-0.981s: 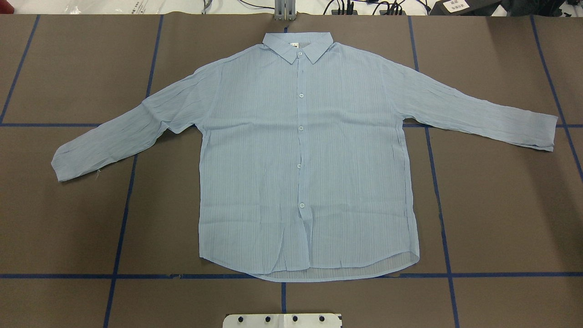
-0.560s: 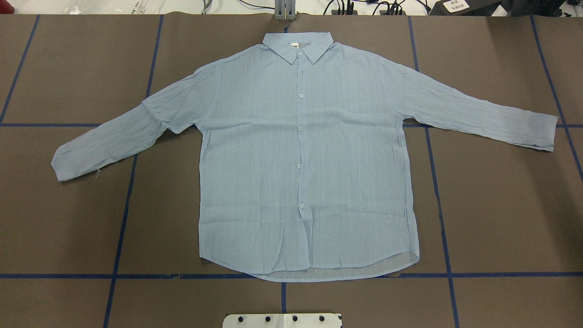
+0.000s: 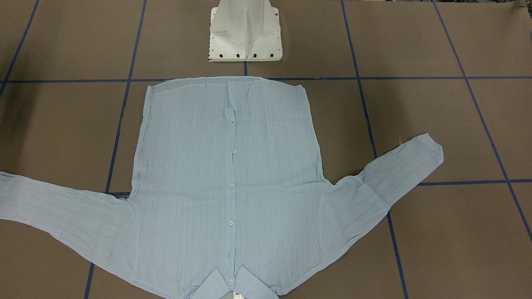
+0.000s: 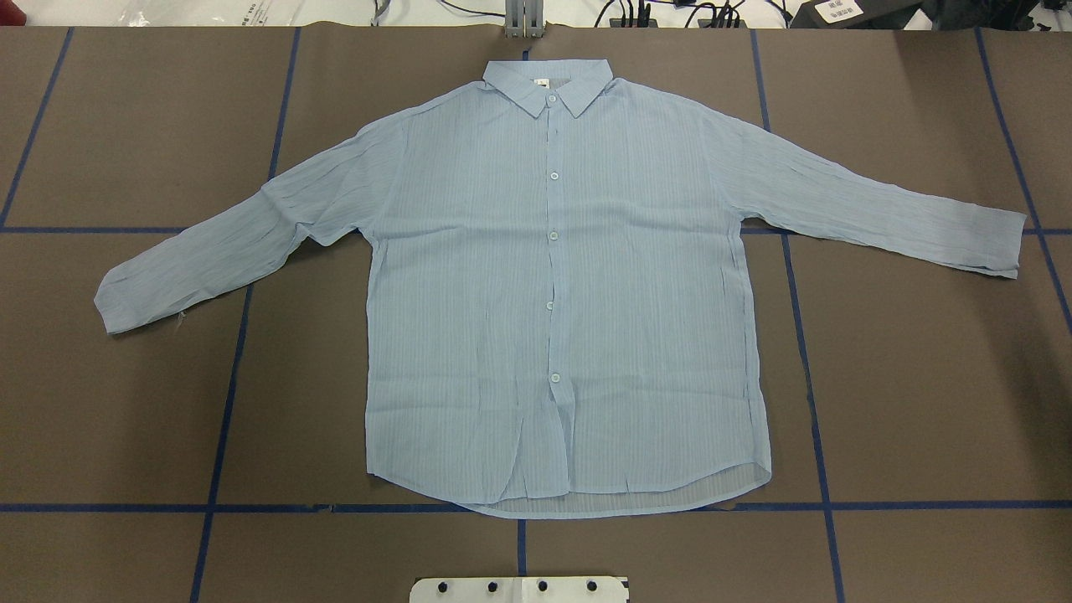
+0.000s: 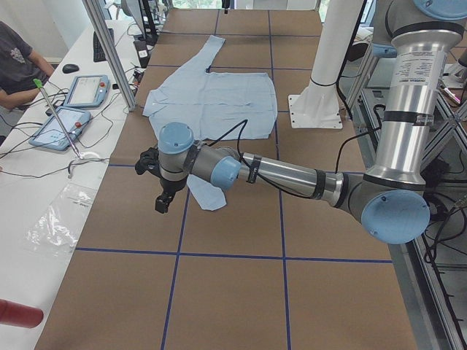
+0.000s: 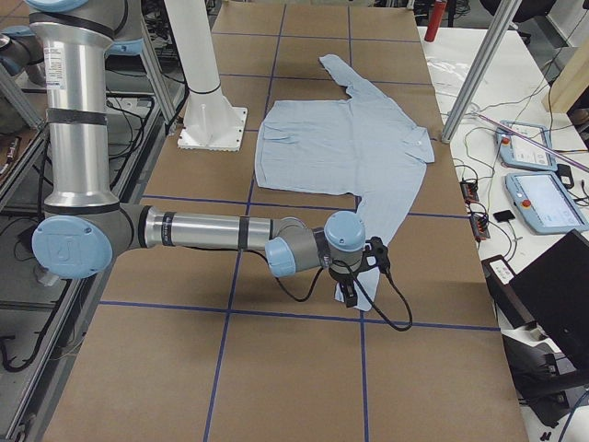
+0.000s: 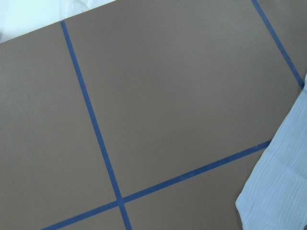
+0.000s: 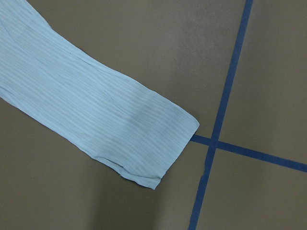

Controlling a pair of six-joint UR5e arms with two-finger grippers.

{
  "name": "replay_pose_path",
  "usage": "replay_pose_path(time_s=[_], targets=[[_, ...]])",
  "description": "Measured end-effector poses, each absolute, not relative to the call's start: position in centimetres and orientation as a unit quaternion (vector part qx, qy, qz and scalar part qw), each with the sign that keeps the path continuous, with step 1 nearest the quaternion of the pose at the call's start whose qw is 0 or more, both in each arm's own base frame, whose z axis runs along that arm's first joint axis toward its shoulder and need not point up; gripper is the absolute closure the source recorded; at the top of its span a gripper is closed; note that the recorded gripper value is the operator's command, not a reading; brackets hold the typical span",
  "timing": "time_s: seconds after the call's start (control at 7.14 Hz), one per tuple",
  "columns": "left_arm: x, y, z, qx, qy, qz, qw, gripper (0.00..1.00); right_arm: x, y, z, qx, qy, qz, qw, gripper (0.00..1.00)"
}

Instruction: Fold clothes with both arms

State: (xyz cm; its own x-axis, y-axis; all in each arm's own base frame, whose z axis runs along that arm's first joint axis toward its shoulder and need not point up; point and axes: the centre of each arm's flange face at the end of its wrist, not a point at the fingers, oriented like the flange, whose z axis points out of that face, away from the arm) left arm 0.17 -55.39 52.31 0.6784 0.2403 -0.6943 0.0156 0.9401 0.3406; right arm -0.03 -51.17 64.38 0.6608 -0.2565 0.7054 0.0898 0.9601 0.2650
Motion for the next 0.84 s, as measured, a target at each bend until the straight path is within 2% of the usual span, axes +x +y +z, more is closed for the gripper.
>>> replay_pose_path(time_s=[0.56, 0.84], targets=[[4.6, -55.8, 50.5, 0.152, 0.44, 0.067, 0.882, 0.0, -4.0, -56.9, 63.5, 0.108, -0.402, -0.131, 0.9, 0.0], [5.3, -55.8, 50.6, 0.156, 0.443, 0.072, 0.88, 0.0, -5.8, -58.8, 66.4, 0.136, -0.395, -0.166, 0.893, 0.0]])
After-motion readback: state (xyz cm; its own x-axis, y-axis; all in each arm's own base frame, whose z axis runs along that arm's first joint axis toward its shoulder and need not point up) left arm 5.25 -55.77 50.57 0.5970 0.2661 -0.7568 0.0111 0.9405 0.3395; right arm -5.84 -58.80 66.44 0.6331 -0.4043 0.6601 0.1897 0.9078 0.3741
